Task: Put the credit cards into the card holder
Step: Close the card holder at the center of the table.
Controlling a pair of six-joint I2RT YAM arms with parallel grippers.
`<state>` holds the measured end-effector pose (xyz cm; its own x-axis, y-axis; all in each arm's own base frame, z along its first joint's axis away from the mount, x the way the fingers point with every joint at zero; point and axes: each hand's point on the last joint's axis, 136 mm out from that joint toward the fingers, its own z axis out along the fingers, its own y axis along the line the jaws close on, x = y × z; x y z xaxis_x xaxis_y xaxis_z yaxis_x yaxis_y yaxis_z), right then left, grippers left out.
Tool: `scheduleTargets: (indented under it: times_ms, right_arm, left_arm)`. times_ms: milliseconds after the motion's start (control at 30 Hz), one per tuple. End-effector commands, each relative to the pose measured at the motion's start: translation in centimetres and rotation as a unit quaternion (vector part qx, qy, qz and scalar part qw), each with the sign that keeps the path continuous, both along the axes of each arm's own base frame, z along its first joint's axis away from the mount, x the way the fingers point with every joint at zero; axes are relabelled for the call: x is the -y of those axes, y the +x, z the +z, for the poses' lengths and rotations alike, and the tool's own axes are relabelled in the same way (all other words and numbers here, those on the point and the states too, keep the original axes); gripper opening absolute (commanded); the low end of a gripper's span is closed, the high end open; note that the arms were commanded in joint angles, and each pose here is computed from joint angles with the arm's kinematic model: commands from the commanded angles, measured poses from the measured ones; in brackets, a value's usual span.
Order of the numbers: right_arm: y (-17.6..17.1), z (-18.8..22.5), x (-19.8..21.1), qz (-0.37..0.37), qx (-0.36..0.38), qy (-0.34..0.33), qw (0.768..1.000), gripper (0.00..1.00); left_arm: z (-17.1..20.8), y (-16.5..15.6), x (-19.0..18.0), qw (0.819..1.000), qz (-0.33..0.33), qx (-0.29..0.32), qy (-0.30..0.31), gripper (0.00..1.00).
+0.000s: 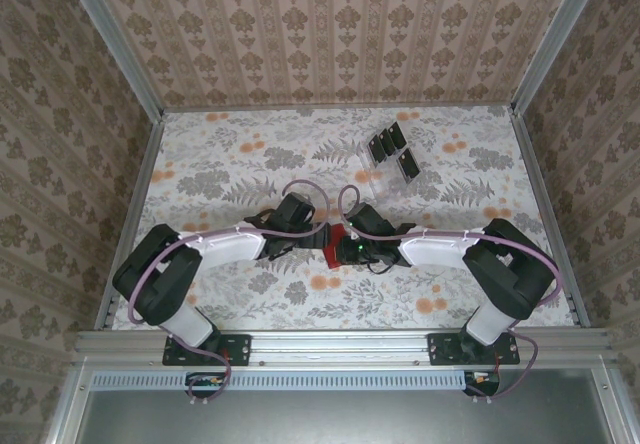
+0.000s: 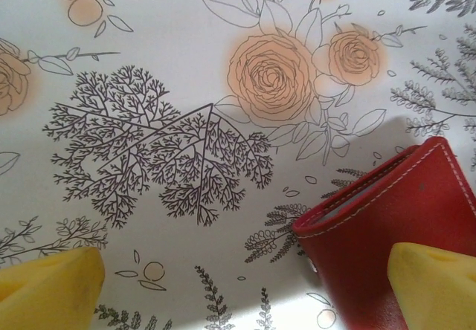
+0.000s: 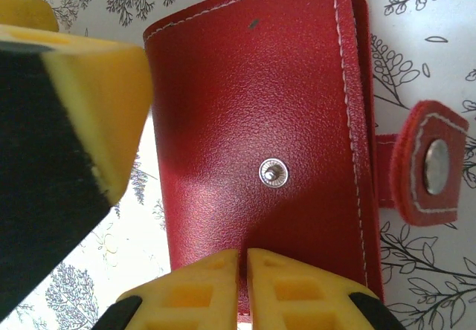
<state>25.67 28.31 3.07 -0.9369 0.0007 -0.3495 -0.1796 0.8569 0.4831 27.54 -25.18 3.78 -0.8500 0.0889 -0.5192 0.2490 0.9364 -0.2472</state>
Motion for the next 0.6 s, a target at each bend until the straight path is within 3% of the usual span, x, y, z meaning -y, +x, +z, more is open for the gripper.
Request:
scheduleTargets:
  times_ms: [0,233,433,567]
  right_arm:
    - [-0.6,-1.0,0.4,-0.003,-0.018,-0.003,1.000,0.14]
    - [-0.6,-0.1,0.1,0.000,-0.018,0.004,1.000,0.14]
    - [0.4,5.5,0.7,-0.007,0.027,0.026,0.999,0.21]
    - [1.4,8.7,3.4,-0.035,0.054,-0.002,0.998,0.29]
  left_arm:
    - [-0.1,0.6,0.4,1.000,0.002,0.005,0.003,1.00]
    - [-1.9,0.7,-1.3,0.998,0.025,-0.018,0.060,1.00]
    - [-3.0,0.4,-2.2,0.995,0.035,-0.034,0.091,1.00]
    - [-3.6,0.1,-2.2,0.995,0.034,-0.040,0.088,1.00]
